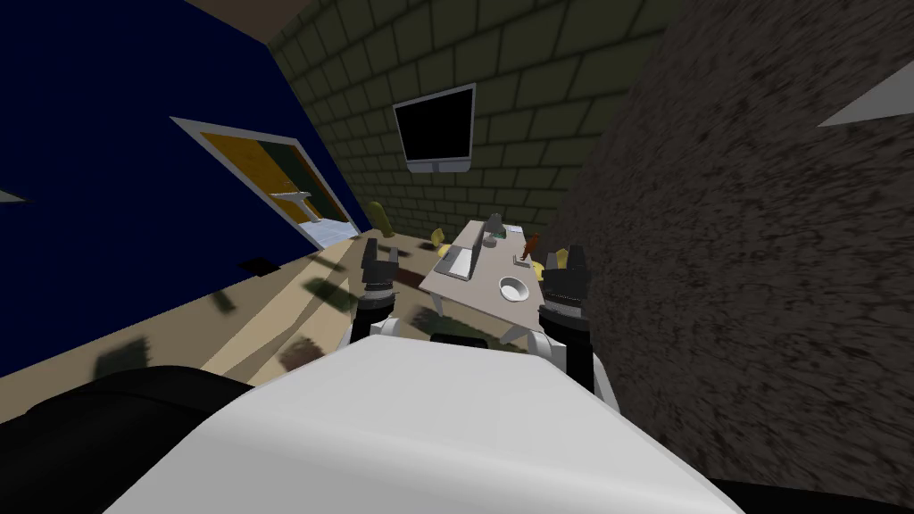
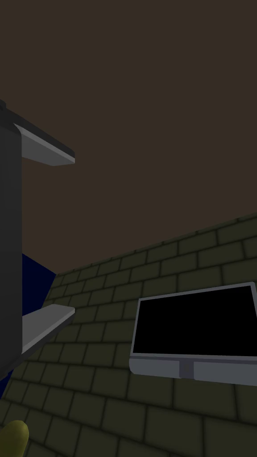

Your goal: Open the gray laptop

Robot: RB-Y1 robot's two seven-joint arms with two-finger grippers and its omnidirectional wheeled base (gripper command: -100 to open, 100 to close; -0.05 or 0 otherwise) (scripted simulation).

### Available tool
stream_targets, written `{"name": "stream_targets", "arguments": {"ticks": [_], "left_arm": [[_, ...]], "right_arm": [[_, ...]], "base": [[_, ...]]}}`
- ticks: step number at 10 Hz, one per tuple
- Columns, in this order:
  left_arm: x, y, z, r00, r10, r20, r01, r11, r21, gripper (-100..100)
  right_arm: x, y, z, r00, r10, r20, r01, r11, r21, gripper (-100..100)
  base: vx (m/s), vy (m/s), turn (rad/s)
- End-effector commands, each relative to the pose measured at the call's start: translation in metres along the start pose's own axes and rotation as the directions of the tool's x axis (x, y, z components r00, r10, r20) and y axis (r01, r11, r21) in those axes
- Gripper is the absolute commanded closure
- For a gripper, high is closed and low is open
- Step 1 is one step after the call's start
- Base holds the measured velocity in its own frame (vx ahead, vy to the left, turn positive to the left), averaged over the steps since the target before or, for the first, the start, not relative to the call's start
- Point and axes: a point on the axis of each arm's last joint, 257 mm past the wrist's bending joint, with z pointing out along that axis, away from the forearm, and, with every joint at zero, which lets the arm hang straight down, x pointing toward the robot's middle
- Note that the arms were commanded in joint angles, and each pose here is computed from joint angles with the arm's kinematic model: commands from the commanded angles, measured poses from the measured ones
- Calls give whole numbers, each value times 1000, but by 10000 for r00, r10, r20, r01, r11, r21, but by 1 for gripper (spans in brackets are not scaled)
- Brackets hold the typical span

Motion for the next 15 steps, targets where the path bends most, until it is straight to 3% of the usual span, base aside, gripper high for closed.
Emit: {"name": "stream_targets", "arguments": {"ticks": [1,9,10,15], "left_arm": [[0,0,0,10000,0,0,0,10000,0,0],[0,0,0,10000,0,0,0,10000,4,0],[4,4,0,9992,91,-388,-96,9999,-133,-100],[10,27,3,9877,262,-1541,-428,9935,-1057,-100]], "right_arm": [[0,0,0,10000,0,0,0,10000,0,0],[0,0,0,10000,0,0,0,10000,-4,0],[0,0,0,10000,0,0,0,10000,-4,0],[0,0,0,10000,1,0,-1,10000,3,0]], "base": [[0,0,0],[0,0,0],[4,-4,-52],[-7,-17,-107]]}}
